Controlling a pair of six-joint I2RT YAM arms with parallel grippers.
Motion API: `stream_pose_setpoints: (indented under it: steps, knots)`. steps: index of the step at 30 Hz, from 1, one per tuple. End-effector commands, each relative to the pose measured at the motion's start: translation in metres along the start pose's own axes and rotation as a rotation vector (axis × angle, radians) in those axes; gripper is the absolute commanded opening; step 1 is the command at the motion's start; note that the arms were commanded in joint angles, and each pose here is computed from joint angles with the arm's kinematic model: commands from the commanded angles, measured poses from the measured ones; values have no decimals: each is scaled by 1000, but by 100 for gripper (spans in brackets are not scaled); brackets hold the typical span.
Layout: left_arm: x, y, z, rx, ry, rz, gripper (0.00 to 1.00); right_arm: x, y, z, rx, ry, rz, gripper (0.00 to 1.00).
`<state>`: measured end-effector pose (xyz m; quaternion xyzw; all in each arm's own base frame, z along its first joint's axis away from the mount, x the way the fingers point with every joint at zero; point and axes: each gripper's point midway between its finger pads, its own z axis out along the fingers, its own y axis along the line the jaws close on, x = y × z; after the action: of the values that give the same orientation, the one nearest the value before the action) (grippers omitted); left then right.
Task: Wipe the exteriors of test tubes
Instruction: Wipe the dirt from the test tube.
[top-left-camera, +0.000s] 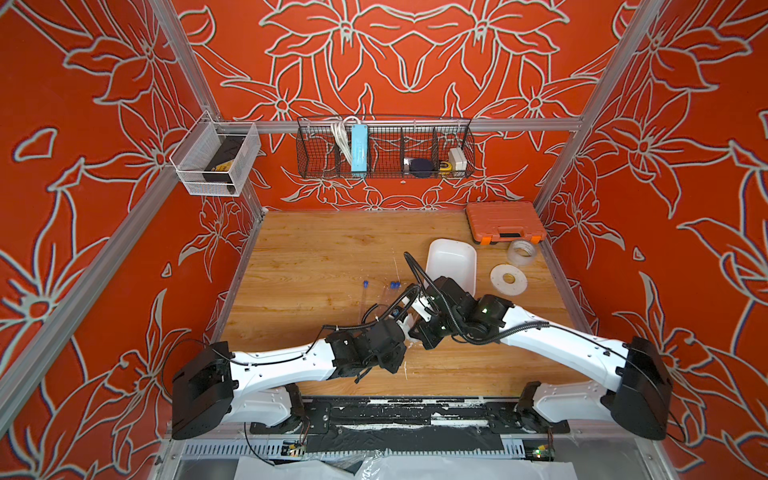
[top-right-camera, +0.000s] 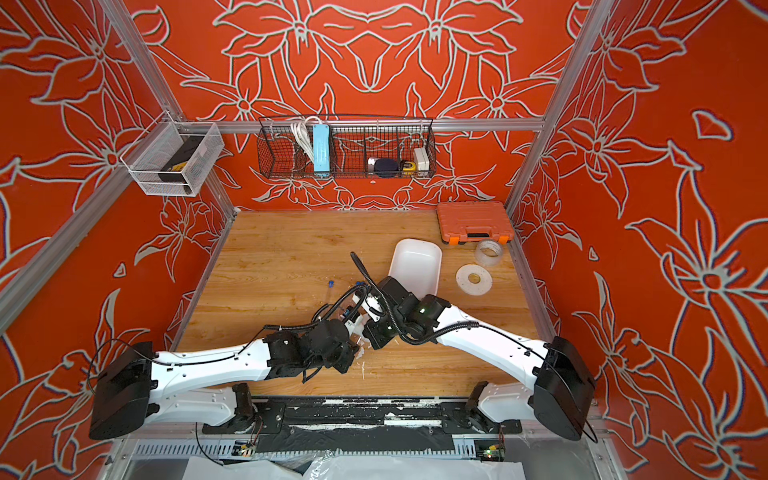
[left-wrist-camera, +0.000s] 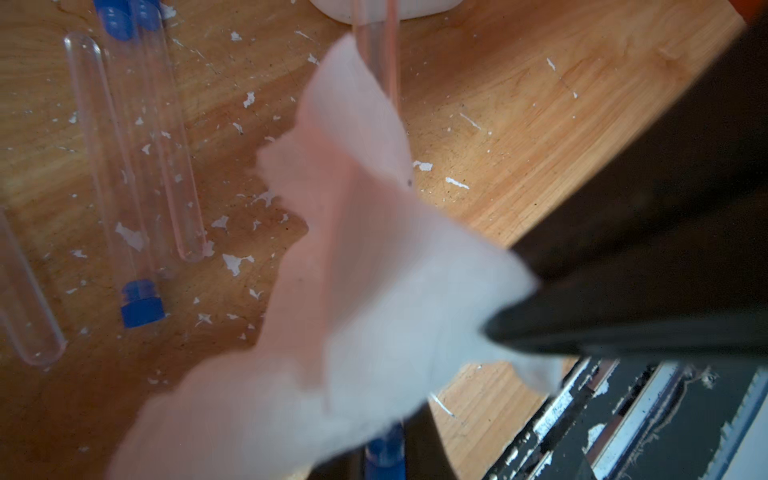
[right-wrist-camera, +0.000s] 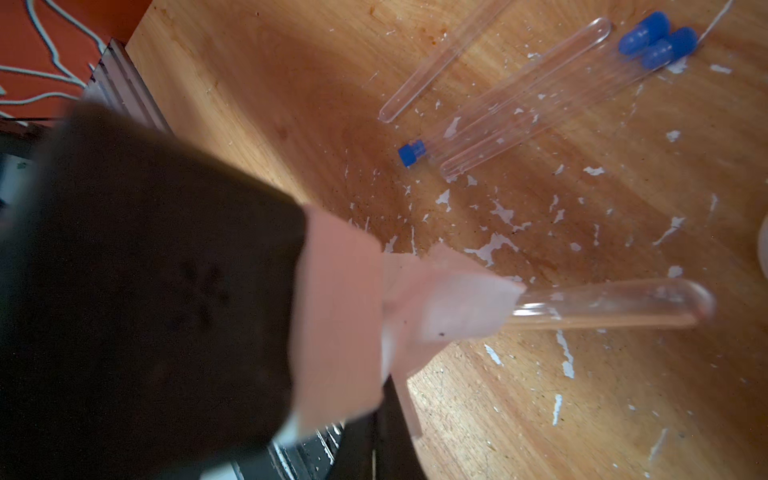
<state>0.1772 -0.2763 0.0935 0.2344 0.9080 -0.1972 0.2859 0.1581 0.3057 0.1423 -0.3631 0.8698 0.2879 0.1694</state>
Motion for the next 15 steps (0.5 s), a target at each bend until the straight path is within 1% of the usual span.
stream_pose_setpoints:
  steps: [1, 8, 15]
  knots:
    - [-22, -8, -11, 18, -78, -25, 7, 7, -3, 11, 9, 17, 33, 0]
    - [-22, -7, -15, 24, -84, -32, 7, 4, -18, 5, 99, -4, 31, 0]
    - [-22, -10, -21, 49, -92, -37, 7, -7, -36, 1, 135, -21, 38, 0]
